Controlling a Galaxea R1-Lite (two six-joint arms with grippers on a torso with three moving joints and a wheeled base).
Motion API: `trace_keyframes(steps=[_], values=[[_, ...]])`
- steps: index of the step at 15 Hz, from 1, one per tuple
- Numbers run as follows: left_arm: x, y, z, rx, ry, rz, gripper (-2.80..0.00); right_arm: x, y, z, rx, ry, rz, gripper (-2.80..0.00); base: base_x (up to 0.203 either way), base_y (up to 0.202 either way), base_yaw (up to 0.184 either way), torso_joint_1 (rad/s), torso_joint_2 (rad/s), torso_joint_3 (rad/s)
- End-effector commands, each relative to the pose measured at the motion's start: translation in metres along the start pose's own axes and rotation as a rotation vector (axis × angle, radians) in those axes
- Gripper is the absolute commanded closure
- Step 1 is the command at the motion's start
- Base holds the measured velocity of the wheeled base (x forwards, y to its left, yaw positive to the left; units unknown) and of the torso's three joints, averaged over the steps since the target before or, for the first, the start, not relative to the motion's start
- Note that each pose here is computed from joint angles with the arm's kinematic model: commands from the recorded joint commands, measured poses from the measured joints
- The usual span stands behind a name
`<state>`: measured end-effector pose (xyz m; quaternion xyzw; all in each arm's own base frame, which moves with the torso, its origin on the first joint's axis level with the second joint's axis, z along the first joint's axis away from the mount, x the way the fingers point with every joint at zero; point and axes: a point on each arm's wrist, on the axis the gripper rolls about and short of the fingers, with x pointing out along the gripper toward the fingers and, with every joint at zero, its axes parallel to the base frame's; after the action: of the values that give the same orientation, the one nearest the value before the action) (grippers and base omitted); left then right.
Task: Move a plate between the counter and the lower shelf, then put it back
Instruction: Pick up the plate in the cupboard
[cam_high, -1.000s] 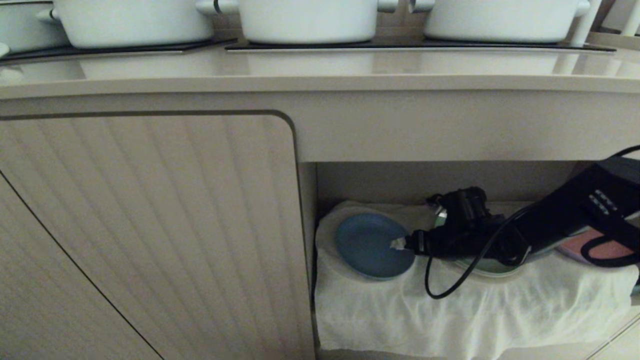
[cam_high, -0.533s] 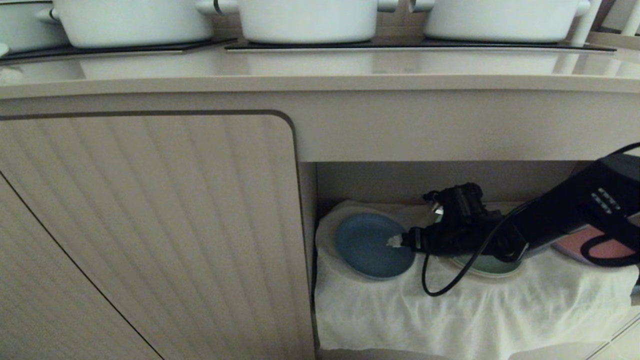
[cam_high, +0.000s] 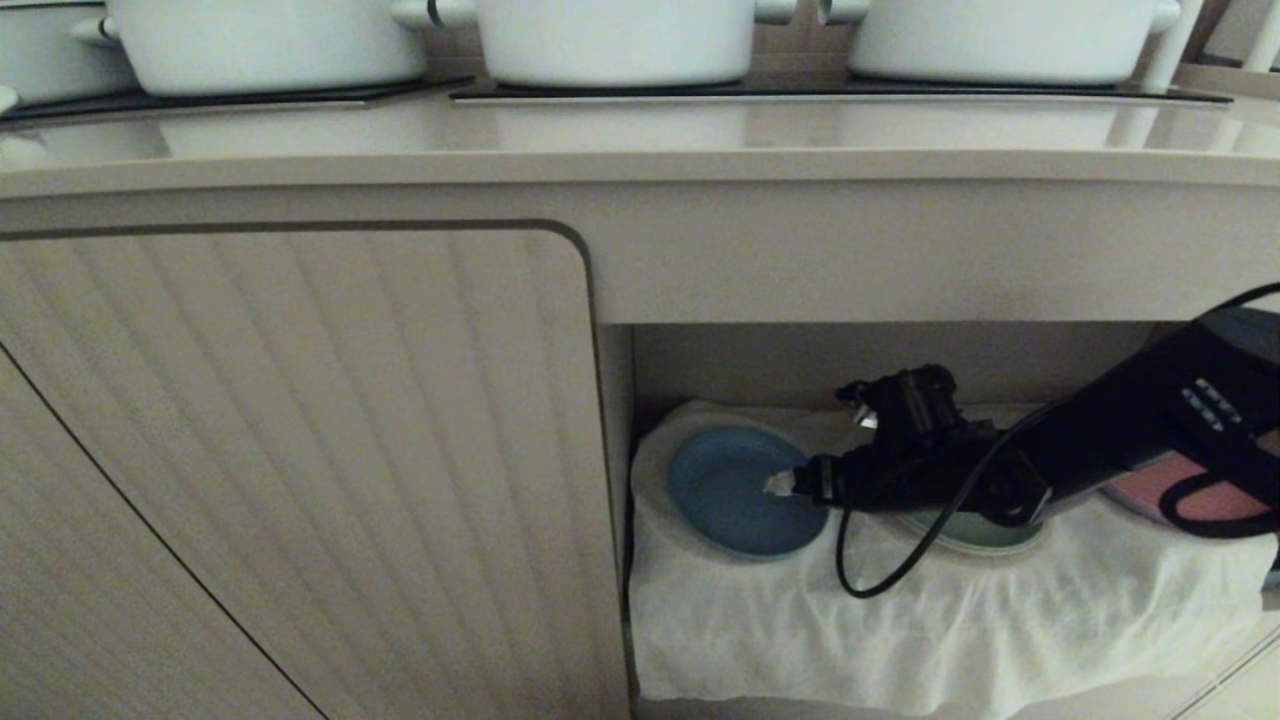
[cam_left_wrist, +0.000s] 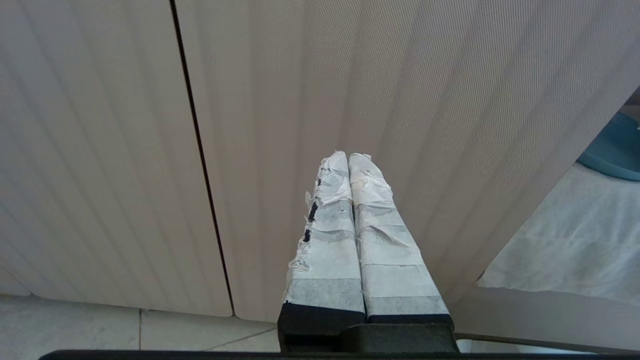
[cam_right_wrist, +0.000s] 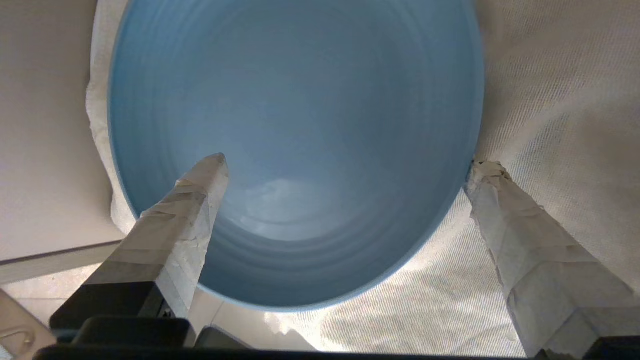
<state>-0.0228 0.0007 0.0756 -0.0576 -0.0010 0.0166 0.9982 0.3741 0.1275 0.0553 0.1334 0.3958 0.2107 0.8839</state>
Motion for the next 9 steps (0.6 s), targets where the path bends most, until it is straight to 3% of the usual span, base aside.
trace_keyframes(steps=[1,9], values=[[0.0000,0.0000,-0.0001,-0.001,0.000,0.001,0.00,0.0010,0.0003,0.0003,-0.001,-0.004,-0.004,-2.80,0.000,0.000,0.000,0.000,0.00,0.000],[0.0000,0.0000,-0.0001,-0.001,0.000,0.001,0.00,0.0085,-0.0041,-0.0041,0.003,0.002,-0.039,-2.80,0.000,0.000,0.000,0.000,0.00,0.000]])
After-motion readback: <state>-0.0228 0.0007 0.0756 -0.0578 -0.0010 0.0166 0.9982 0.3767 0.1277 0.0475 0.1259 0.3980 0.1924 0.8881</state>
